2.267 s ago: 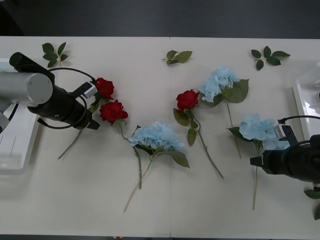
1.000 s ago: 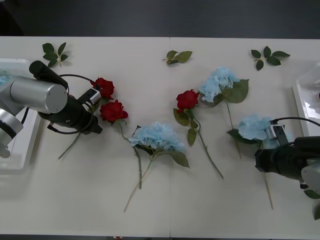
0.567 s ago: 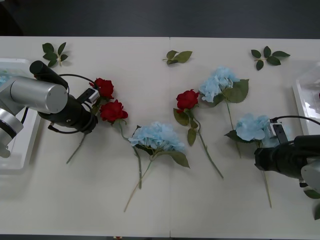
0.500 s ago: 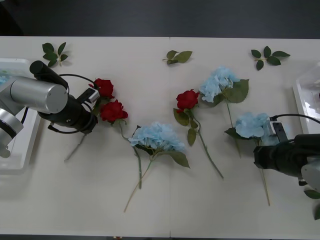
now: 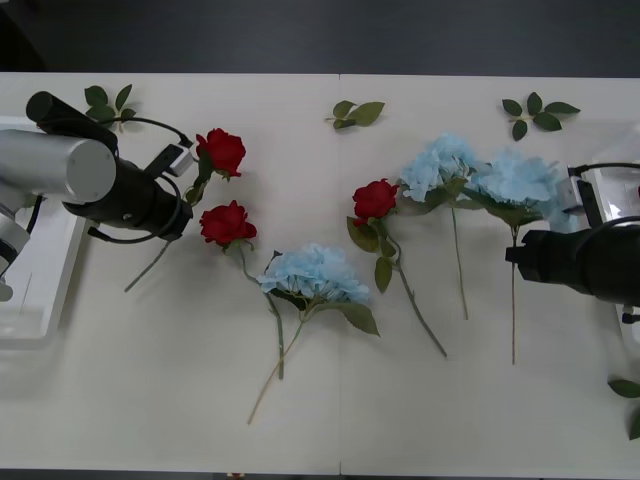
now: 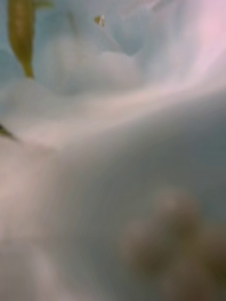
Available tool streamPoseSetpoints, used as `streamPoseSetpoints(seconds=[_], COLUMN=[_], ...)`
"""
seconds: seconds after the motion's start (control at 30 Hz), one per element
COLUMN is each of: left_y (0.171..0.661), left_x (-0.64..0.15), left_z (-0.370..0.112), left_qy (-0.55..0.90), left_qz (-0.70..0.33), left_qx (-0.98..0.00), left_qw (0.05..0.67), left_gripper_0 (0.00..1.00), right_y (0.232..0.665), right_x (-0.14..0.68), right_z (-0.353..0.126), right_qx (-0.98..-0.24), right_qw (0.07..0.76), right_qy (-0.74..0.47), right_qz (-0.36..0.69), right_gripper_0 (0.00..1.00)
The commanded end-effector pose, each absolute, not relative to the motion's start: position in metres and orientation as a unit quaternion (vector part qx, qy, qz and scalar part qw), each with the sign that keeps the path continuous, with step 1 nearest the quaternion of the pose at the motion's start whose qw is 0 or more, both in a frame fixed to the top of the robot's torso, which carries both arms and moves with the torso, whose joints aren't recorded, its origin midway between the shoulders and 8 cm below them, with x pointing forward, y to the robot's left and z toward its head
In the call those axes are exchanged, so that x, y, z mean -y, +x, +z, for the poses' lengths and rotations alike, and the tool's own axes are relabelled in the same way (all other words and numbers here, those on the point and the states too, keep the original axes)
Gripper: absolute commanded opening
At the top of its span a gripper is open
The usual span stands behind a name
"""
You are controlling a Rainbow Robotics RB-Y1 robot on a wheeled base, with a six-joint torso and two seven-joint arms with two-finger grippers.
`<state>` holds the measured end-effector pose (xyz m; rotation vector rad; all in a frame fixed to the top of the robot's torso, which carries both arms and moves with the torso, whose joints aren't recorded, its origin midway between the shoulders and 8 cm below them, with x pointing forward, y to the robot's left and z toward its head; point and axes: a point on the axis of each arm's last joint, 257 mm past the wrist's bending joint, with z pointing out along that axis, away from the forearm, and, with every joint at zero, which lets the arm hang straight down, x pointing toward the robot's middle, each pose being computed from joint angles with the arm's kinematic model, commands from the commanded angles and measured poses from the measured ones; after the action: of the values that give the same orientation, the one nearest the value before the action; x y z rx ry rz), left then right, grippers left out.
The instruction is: Put the red flowers into the right box and the blue flowers into the left box
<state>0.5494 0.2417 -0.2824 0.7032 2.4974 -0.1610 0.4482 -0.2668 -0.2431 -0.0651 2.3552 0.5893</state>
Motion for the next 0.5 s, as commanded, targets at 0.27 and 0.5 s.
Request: streamPoseSetpoints(seconds=[0.27,0.5], left_y=[0.533,0.513], left_x=[-0.229,-0.208], left_z=[-0.197,-0.156], left_qy=[0.307,0.34], left_qz=[-0.189,-0.272], left_qx=[-0.871,-0.826], left_qw=[0.333,0.358], left_gripper_0=[0.0,0.0], right_y=[0.473,0.484], right_x=[0.245,0.273], right_z=[-0.157,-0.136], right_qx=[-0.839,-0.801], right_qw=[0.414,0.452], right_qy=[-0.106,-0.112], right_qz=[0.336,0.376], right_gripper_0=[0.0,0.0])
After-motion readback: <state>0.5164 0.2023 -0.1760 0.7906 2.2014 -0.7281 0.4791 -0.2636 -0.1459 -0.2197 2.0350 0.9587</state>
